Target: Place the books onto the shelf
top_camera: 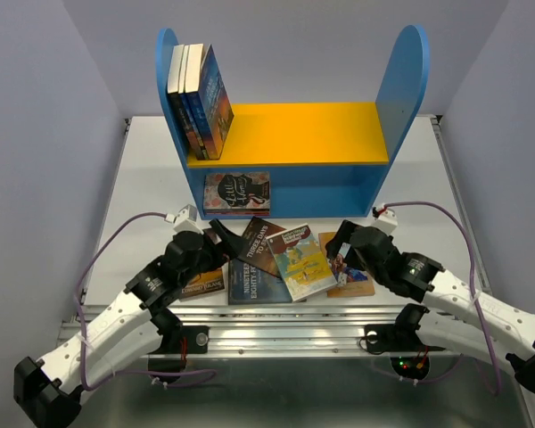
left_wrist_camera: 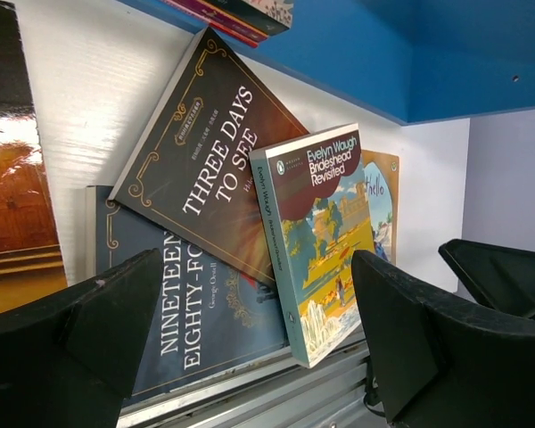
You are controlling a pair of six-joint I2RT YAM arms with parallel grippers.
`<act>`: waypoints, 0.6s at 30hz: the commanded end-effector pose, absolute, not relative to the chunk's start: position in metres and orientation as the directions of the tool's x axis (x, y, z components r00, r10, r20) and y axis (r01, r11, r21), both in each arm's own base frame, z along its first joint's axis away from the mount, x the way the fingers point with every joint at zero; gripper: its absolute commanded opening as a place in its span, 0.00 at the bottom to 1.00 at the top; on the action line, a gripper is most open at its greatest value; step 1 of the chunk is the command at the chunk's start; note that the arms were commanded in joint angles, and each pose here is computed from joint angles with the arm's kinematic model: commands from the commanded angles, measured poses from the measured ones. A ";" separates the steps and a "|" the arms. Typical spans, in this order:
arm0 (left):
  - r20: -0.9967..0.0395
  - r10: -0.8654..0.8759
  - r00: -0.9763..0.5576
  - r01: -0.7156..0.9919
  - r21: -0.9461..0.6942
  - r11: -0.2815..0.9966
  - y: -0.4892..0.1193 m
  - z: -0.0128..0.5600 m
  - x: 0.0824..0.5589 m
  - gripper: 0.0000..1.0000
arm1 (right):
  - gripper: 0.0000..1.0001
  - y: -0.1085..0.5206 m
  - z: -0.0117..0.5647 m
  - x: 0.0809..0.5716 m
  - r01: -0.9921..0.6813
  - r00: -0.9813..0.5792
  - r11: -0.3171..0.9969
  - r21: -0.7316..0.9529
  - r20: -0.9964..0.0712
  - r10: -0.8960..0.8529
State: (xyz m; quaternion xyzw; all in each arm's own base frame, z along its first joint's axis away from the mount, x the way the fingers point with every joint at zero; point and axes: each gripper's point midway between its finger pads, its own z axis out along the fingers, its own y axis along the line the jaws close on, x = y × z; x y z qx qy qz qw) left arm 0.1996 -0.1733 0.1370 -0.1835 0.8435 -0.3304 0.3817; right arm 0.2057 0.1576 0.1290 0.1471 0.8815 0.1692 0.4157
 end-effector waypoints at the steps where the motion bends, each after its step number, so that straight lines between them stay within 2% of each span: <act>1: -0.503 -0.545 -0.671 -0.021 -0.722 0.692 -0.187 0.133 0.199 0.99 | 1.00 0.164 0.141 0.211 0.062 -0.583 0.899 0.434 -0.715 0.385; 6: -0.461 -0.510 -0.726 0.037 -0.767 0.641 -0.210 0.131 0.195 0.99 | 1.00 0.189 0.129 0.207 -0.070 -0.633 0.889 0.452 -0.709 0.310; 11: -0.418 -0.484 -0.769 0.054 -0.796 0.602 -0.231 0.124 0.192 0.99 | 1.00 0.188 0.108 0.213 -0.029 -0.646 0.915 0.402 -0.706 0.289; 18: -0.391 -0.444 -0.806 0.070 -0.808 0.585 -0.265 0.119 0.190 0.99 | 1.00 0.210 0.078 0.208 -0.051 -0.725 0.907 0.419 -0.639 0.255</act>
